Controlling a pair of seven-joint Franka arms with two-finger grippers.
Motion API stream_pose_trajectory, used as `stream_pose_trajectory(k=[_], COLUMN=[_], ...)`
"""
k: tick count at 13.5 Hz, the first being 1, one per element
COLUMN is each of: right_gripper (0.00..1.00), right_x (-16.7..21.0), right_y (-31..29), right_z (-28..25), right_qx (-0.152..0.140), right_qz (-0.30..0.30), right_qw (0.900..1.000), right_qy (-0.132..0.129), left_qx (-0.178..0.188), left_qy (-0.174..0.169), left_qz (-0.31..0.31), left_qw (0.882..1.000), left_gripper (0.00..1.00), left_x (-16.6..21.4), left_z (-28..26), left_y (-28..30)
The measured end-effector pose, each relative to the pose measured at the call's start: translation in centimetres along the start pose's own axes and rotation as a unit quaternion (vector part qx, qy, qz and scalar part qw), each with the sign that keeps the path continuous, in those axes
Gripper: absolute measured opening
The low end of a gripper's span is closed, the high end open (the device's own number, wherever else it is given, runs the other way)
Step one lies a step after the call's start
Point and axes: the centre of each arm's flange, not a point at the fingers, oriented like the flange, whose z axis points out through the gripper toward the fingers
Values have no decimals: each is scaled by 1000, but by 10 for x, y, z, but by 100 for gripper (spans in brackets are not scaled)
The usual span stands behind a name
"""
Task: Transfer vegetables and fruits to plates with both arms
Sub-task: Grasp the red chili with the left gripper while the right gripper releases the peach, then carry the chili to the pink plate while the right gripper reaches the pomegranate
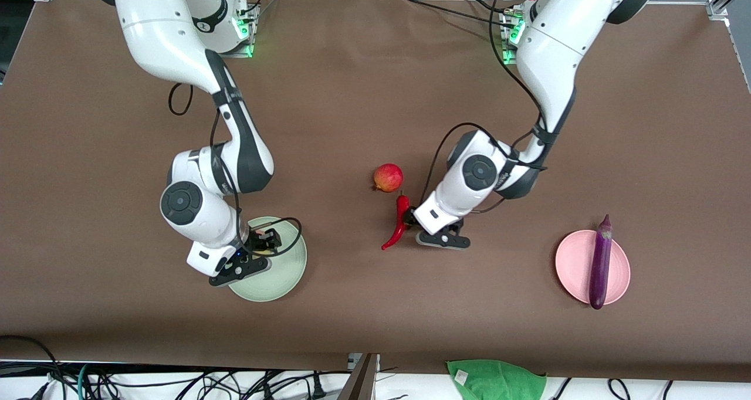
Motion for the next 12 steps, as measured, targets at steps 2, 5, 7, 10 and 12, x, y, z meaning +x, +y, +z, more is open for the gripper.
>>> stream_pose_trajectory(k=[2, 5, 7, 10, 12], right_gripper=[77, 79, 91, 99, 99], right_x=[-2, -3, -5, -7, -6], right_y=[-9, -16, -17, -19, -20], right_z=[13, 10, 6, -5, -12], right_qx=[0, 3, 6, 11, 12], right_qz=[-6, -10, -10, -11, -6], right_qw=[1000, 1000, 1000, 999, 999], right_qy=[-1, -9, -24, -41, -45], left_qx=[0, -4, -4, 23, 28], left_qy=[-5, 0, -4, 7, 13], left_qz=[4, 9, 2, 12, -4], left_qw=[1000, 1000, 1000, 1000, 1000], left_gripper=[100, 100, 100, 81, 58], left_x=[-9, -14, -22, -37, -38], left_z=[6, 14, 22, 31, 30], left_y=[13, 20, 32, 52, 55])
